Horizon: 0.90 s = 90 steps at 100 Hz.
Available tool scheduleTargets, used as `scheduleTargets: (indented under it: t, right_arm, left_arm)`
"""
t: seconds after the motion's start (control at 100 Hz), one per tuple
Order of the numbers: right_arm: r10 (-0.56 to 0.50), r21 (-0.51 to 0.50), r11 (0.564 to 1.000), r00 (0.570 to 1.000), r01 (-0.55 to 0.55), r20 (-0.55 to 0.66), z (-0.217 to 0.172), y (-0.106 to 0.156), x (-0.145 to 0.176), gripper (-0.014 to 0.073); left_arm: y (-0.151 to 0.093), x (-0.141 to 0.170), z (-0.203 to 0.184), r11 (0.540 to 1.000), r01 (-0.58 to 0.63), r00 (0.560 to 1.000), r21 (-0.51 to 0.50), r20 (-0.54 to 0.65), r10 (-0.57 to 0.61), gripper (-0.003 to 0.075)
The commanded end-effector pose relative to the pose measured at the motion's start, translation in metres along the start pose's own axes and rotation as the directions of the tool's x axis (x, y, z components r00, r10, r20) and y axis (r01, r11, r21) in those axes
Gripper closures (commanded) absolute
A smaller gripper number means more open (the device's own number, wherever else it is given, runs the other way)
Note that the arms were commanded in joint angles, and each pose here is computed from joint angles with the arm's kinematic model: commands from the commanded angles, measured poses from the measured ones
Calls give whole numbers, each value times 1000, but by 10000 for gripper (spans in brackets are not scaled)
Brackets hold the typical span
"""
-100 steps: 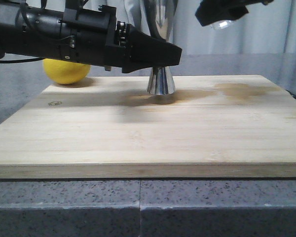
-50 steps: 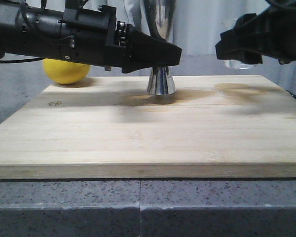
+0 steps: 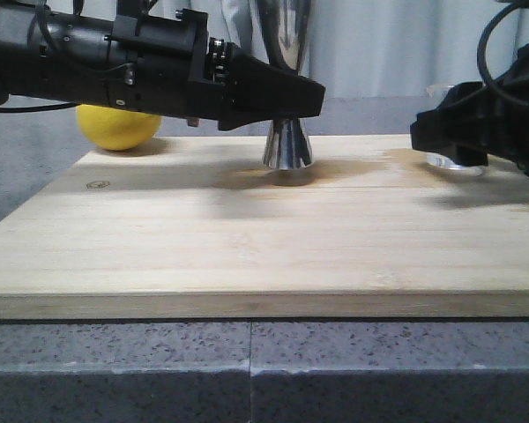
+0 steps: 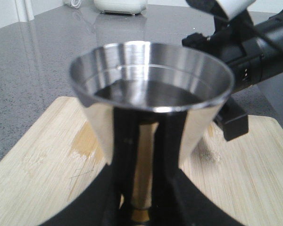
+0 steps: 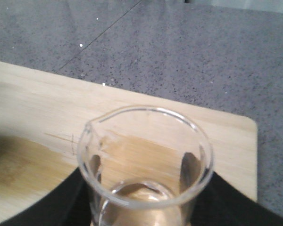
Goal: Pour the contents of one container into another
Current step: 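Bring the beaker back and lower it onto the board, right gripper, then open the right gripper and lift it away from the beaker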
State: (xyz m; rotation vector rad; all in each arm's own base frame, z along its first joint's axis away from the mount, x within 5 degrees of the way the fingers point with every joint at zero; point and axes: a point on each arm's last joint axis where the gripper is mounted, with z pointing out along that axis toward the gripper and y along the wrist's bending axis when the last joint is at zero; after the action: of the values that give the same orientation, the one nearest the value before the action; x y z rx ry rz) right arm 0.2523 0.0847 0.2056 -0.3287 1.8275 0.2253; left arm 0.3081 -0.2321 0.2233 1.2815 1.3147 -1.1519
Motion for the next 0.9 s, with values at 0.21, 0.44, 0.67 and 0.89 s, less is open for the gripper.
scheduleTargets:
  t: [0.21, 0.44, 0.67, 0.89]
  right_arm:
    - [-4, 4, 1000, 995, 3, 103, 10, -2, -6, 285]
    - [-5, 3, 1000, 993, 5, 121, 10, -2, -8, 32]
    - [-13, 0, 1000, 986, 13, 168, 0, -2, -21, -13]
    - [-47, -9, 999, 974, 50, 220, -23, 0, -43, -12]
  left_arm:
    - [-8, -35, -2, 998, -38, 988, 43, 152, 31, 659]
    - [-8, -35, -2, 998, -38, 988, 43, 152, 31, 659]
    - [-8, -35, -2, 998, -38, 988, 43, 152, 31, 659]
    - [-8, -35, -2, 998, -38, 988, 43, 152, 31, 659]
